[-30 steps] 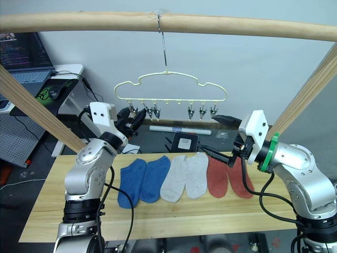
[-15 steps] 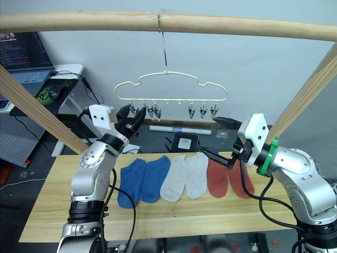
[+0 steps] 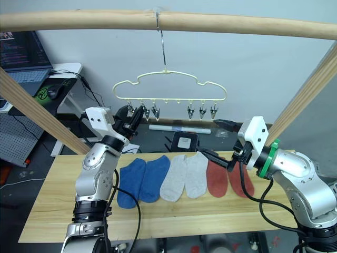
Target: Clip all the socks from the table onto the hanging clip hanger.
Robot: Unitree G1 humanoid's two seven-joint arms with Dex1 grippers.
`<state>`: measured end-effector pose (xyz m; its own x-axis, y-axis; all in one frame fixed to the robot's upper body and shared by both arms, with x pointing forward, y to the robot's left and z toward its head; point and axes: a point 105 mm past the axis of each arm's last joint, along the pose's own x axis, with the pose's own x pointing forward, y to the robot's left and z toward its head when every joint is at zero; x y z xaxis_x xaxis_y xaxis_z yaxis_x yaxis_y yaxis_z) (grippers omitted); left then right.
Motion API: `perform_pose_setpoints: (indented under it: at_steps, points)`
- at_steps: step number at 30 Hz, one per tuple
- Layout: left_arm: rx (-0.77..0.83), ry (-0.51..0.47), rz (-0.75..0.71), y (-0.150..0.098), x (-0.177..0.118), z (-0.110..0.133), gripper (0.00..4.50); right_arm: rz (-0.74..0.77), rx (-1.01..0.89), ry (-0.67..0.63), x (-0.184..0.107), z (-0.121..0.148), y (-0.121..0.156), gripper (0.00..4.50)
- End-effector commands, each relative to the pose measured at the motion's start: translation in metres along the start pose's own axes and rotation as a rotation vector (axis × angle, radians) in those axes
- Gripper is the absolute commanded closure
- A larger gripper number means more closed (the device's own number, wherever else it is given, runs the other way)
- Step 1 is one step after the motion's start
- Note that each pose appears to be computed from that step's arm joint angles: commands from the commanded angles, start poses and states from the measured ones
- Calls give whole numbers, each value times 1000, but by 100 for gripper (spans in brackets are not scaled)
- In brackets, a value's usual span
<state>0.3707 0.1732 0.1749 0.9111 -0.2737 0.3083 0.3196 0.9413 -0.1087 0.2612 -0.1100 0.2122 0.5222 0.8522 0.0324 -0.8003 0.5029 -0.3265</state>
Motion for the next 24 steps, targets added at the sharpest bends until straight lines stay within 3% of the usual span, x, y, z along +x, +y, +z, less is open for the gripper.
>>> perform_pose_setpoints:
  at_steps: [1,9,24]
  points:
    - [-11,-51,-19,-2,0,14,170,11,-31,-30,0,9,5,0]
    - [-25,-47,-6,3,-2,14,170,9,-31,-28,0,7,6,0]
    - [91,-40,12,3,-1,19,170,7,-28,-24,0,6,6,0]
